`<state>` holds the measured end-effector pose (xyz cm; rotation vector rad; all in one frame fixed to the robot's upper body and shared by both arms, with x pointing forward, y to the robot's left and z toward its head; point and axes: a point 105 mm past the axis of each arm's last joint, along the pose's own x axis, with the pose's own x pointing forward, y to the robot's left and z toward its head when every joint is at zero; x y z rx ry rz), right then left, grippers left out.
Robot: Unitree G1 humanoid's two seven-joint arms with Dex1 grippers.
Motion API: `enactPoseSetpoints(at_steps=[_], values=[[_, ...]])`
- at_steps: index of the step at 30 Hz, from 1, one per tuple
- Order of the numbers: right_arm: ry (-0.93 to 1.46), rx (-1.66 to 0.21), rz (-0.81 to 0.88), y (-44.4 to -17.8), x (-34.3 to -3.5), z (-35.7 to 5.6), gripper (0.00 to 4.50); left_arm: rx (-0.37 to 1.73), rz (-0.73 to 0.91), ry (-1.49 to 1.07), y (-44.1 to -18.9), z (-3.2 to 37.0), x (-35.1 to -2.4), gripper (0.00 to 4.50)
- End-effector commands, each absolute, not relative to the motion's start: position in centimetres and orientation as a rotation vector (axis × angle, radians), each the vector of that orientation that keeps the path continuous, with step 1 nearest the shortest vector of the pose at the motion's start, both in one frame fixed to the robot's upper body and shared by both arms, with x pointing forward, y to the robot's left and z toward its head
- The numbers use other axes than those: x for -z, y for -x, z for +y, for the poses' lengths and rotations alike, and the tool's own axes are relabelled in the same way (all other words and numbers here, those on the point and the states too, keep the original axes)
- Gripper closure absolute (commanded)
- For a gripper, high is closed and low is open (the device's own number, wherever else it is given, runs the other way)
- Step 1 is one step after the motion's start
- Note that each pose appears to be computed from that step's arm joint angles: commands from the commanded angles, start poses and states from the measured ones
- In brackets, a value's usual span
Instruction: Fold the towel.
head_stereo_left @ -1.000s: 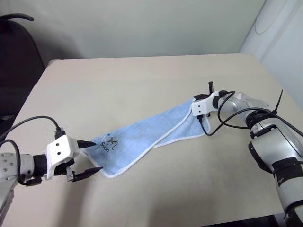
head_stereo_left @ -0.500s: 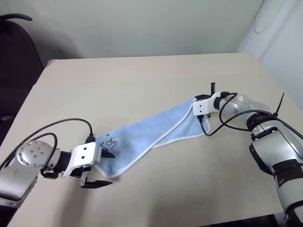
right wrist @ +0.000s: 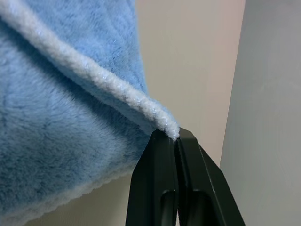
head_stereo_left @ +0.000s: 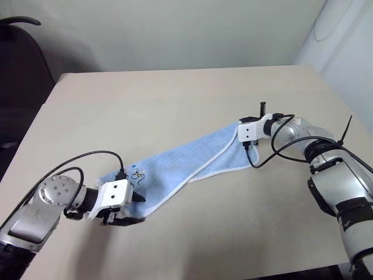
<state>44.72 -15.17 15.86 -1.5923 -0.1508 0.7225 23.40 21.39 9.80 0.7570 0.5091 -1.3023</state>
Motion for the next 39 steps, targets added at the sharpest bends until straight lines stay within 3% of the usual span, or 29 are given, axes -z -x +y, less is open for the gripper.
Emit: enactPoseSetpoints(at_steps=[1, 5, 13, 23, 30, 34, 36, 39], values=[[1.567, -0.712, -0.188, -44.7, -16.9, -15.1, 4.50, 1.295, 0.515, -0.743, -23.2, 21.5, -9.2, 2.94], [1.569, -0.713, -0.183, -44.6, -16.8, -15.2, 4.50, 1.291, 0.505, -0.719, -23.0, 21.5, -9.2, 4.44], [1.569, -0.698, -0.174, -44.7, -17.1, -15.8, 4.50, 1.216, 0.417, -0.572, -23.5, 21.0, -11.4, 4.48], [1.542, -0.620, -0.142, -44.8, -18.9, -18.5, 4.50, 0.964, 0.072, -0.235, -26.9, 21.2, -19.9, 4.48], [1.392, -0.363, -0.107, -45.2, -24.7, -23.8, 4.50, 0.675, -0.261, -0.147, -31.9, 22.6, -27.1, 4.48], [1.370, -0.247, -0.092, -45.4, -27.2, -25.3, 4.50, 0.624, -0.312, -0.151, -35.5, 22.1, -28.7, 4.48], [1.375, -0.163, -0.125, -45.6, -29.9, -25.6, 4.50, 0.571, -0.348, -0.154, -38.1, 21.9, -30.1, 4.48], [1.350, -0.080, -0.186, -45.1, -33.5, -26.0, 4.50, 0.537, -0.426, -0.155, -39.9, 21.6, -32.9, 4.48]])
